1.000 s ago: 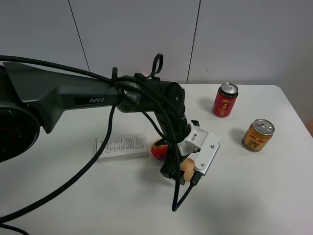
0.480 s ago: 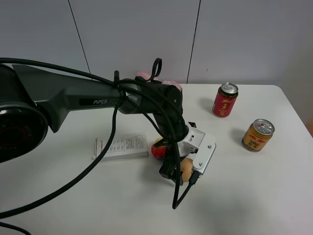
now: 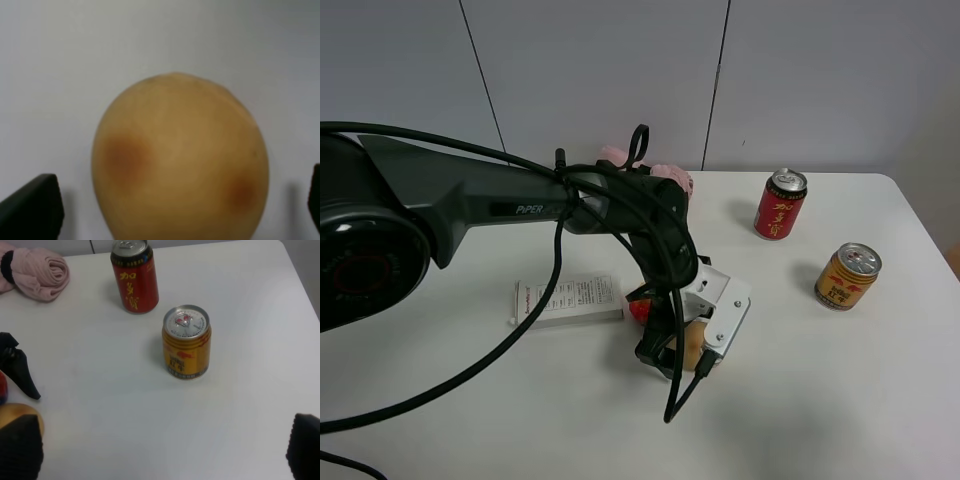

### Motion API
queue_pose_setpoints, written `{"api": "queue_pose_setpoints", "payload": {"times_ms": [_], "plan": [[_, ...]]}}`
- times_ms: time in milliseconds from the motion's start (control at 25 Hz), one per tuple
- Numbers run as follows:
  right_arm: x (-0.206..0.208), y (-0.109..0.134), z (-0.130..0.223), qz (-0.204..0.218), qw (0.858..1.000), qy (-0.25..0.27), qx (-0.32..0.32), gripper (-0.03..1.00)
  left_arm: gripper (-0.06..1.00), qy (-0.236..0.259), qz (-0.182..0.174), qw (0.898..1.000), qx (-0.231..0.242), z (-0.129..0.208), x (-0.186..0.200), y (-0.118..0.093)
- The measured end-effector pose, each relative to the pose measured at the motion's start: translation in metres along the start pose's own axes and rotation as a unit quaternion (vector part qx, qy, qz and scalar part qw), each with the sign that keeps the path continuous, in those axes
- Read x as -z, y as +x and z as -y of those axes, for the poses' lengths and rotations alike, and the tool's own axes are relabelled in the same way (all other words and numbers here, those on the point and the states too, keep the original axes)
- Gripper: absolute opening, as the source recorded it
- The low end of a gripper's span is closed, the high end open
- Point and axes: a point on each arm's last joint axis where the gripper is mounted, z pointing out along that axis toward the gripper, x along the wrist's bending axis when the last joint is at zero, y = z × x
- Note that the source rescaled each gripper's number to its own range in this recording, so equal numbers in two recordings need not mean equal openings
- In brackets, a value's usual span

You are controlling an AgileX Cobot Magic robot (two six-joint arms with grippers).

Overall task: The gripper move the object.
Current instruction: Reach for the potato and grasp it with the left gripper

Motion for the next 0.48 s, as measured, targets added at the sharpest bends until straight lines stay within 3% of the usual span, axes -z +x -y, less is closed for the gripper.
{"api": "queue_pose_setpoints", "payload": {"times_ms": [320, 400, 480], "plan": [[0.0000, 0.0000, 0.0000, 0.000, 1.000, 0.000, 0.000, 1.00, 0.97, 0.003, 0.007, 1.000, 0.002, 0.0027, -0.0026, -0.0006], [0.0000, 0.0000, 0.0000, 0.000, 1.000, 0.000, 0.000, 1.00, 0.85, 0.004, 0.015, 1.000, 0.002, 0.0030, -0.0031, -0.0019], [0.0000, 0.0000, 0.0000, 0.000, 1.000, 0.000, 0.000, 1.00, 0.67, 0.004, 0.016, 1.000, 0.001, 0.0028, -0.0027, -0.0019]]}}
